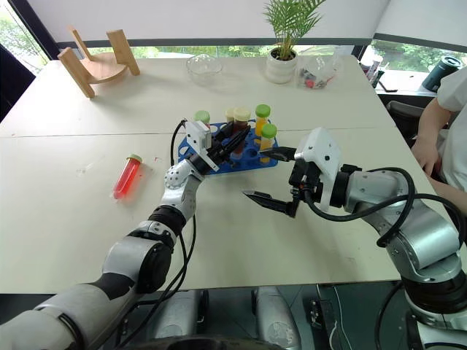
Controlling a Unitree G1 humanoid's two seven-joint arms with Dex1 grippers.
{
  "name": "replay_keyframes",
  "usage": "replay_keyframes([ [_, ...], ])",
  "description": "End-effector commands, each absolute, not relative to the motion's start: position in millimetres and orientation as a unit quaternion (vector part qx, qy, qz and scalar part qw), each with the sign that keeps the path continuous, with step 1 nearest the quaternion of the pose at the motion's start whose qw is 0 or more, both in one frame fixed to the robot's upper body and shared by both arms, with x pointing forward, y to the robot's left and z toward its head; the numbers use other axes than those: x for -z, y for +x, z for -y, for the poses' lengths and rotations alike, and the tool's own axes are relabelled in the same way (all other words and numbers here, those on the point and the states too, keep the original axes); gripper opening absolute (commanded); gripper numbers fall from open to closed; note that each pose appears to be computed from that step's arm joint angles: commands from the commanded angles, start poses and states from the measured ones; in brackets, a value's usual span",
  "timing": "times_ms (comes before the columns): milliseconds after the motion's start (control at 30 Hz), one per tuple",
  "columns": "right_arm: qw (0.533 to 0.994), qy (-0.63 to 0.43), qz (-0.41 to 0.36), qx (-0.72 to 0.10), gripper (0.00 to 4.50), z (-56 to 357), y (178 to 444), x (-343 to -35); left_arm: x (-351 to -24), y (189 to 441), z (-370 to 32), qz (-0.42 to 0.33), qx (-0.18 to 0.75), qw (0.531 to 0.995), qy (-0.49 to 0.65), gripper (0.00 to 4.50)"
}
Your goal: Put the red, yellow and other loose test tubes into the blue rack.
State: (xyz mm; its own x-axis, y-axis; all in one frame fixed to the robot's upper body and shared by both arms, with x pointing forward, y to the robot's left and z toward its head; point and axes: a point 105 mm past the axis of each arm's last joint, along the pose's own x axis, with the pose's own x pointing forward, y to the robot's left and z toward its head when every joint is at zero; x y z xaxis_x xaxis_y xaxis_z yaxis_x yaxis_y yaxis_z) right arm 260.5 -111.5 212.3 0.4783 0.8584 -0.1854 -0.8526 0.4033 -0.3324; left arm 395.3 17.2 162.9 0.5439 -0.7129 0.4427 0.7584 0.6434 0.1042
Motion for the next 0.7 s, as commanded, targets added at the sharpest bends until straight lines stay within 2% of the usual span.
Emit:
replay_keyframes([
  [33, 0.832, -0.209, 0.040, -0.513, 4.50, 108, 254, -228, -155, 398, -19, 0.215, 0.408, 0.886, -0.048, 0.83],
  [367, 0.830, -0.208, 0.039, -0.516, 4.50, 104, 255, -229, -148, 400, -16, 0.193, 0.408, 0.891, -0.047, 0.83],
  [433, 0.830, -0.208, 0.039, -0.516, 4.50, 104, 255, -230, -143, 401, -15, 0.177, 0.417, 0.890, -0.046, 1.89],
  [500, 0.830, -0.208, 0.039, -0.516, 4.50, 104, 255, -230, -141, 400, -15, 0.173, 0.422, 0.889, -0.044, 2.70],
  [600, 0.830, -0.209, 0.039, -0.516, 4.50, 104, 255, -230, -139, 394, -16, 0.178, 0.441, 0.879, -0.028, 4.30],
  [700, 0.830, -0.209, 0.038, -0.516, 4.50, 104, 255, -230, -139, 388, -23, 0.181, 0.469, 0.864, 0.020, 4.41],
])
